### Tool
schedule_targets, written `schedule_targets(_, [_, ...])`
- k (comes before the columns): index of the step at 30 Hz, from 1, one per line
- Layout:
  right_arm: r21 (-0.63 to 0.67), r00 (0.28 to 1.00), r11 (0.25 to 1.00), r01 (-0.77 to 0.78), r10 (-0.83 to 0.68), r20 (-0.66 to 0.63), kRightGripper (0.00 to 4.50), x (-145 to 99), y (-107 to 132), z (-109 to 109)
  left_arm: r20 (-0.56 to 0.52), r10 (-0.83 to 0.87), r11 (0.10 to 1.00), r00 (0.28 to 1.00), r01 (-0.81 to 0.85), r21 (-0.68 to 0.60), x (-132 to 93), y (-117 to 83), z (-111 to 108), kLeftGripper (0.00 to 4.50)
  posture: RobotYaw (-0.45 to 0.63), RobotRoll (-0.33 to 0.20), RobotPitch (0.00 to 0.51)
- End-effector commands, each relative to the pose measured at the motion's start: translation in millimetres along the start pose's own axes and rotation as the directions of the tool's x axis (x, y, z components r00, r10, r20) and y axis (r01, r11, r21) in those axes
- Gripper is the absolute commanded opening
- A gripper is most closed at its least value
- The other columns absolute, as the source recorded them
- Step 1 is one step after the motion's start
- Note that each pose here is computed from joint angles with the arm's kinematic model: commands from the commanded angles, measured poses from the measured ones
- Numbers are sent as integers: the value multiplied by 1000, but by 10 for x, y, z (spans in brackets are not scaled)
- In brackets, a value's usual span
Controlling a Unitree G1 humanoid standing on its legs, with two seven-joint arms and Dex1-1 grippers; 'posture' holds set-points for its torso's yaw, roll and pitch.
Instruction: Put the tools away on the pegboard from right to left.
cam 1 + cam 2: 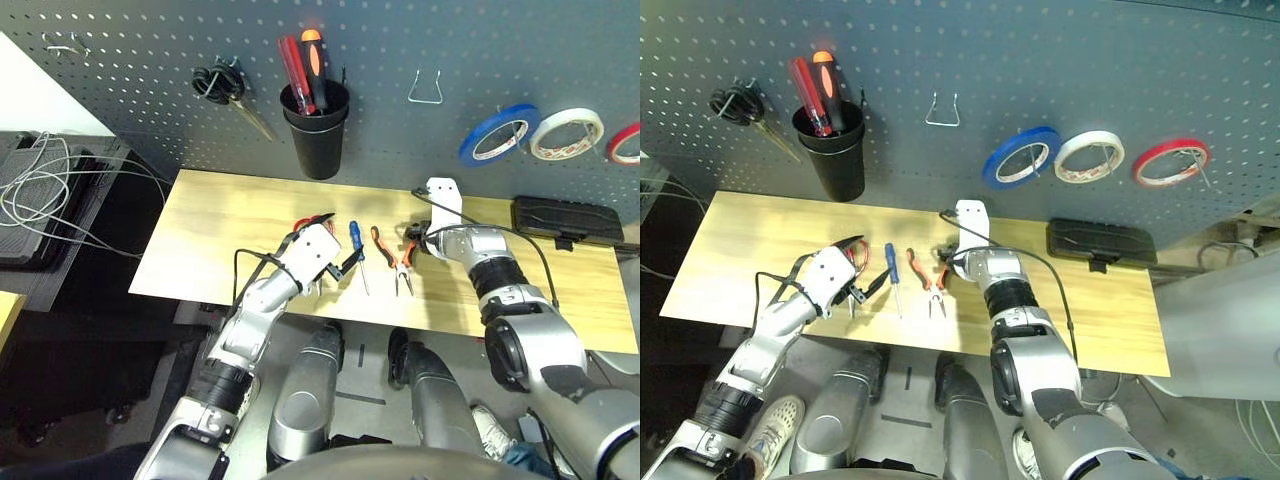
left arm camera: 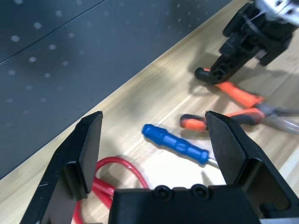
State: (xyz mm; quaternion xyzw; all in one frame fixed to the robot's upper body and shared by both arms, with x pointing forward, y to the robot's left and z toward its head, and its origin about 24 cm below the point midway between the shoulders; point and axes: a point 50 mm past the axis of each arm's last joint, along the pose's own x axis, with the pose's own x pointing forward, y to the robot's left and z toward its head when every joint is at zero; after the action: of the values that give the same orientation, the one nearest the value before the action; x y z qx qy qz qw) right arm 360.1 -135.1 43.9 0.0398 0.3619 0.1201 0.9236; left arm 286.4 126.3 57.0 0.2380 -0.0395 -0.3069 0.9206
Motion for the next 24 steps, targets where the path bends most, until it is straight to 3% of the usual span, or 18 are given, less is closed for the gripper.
schedule_targets(1, [28,999,999,-26,25,39,289,-88,17,3,-15,-4,1000,1000,4,1,-17,2,-83,4500,246,0,264])
schedule_targets(7, [4,982,998,-62,61,177,289,-333,80,116,28,14,1000,1000,-14,12,6,55,-59,4500,216,0,253])
schedule_targets(12, [-98,929,993,-66,97,356,289,-615,137,212,54,37,999,998,-38,11,-19,69,-56,4500,192,0,248])
schedule_targets(21, [-289,747,955,-71,243,619,289,-1080,344,402,82,80,997,993,-77,-28,-52,134,-59,4500,154,0,242])
schedule_targets(24, [-315,693,948,-36,251,676,289,-1202,331,493,149,63,997,987,-56,-54,-49,140,18,4500,145,0,241])
